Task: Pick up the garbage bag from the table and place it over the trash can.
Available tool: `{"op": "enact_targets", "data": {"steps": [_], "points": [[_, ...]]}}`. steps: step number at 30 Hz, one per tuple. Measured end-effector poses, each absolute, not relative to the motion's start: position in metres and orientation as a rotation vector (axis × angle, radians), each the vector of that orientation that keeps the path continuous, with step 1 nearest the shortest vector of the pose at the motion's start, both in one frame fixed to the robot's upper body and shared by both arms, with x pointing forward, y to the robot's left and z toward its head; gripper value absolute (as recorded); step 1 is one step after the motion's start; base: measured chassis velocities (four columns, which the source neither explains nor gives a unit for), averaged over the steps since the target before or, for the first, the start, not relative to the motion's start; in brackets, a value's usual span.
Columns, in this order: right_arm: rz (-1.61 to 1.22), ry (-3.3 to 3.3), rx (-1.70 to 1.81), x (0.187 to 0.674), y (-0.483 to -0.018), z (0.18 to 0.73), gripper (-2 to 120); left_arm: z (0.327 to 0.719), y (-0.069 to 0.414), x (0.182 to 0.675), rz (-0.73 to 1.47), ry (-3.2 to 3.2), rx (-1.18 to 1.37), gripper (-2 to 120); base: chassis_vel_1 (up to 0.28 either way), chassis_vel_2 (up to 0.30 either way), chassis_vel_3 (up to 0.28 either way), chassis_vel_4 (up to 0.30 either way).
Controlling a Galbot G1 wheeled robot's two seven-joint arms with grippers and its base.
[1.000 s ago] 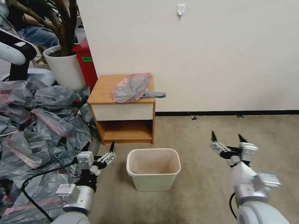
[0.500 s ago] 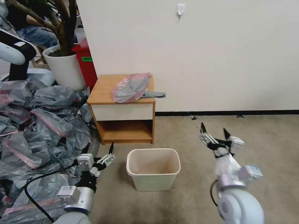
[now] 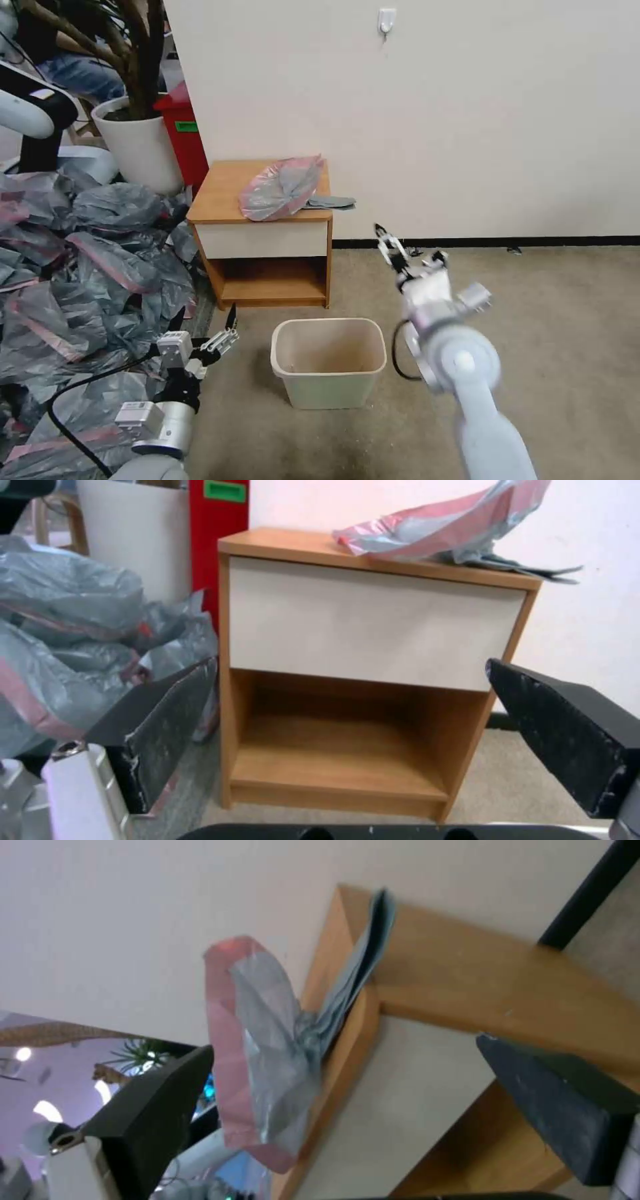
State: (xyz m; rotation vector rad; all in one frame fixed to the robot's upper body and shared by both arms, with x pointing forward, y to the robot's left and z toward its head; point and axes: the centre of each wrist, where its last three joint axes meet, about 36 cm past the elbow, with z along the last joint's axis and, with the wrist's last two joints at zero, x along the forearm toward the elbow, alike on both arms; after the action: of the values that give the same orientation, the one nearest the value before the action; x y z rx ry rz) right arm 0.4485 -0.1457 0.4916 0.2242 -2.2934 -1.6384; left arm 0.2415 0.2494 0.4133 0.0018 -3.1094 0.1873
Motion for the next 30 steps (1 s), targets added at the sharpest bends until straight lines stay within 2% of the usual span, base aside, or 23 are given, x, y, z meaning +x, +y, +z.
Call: {"op": "enact_targets", "data": {"steps": [3,11,20,30], "points": [[-1.651,-2.261,0.227,0.487,-0.133,0.492,100,0.411,0.251,0.241,0.182,-3.112,0.024,100,0.000,0.000,0.000,0.000],[-1.624,-2.235,0.200,0.547,-0.115,0.483,100,0.411,0.255,0.238,0.166,-3.113,0.071,100,0.000,0.000,0.000,0.000],[-1.588,-2.253,0.169,0.585,-0.109,0.471,100,0.410,0.255,0.233,0.152,-3.114,0.115,100,0.000,0.000,0.000,0.000],[-1.591,-2.261,0.165,0.602,-0.108,0.474,100,0.410,0.255,0.231,0.130,-3.117,0.134,100,0.000,0.000,0.000,0.000]]}}
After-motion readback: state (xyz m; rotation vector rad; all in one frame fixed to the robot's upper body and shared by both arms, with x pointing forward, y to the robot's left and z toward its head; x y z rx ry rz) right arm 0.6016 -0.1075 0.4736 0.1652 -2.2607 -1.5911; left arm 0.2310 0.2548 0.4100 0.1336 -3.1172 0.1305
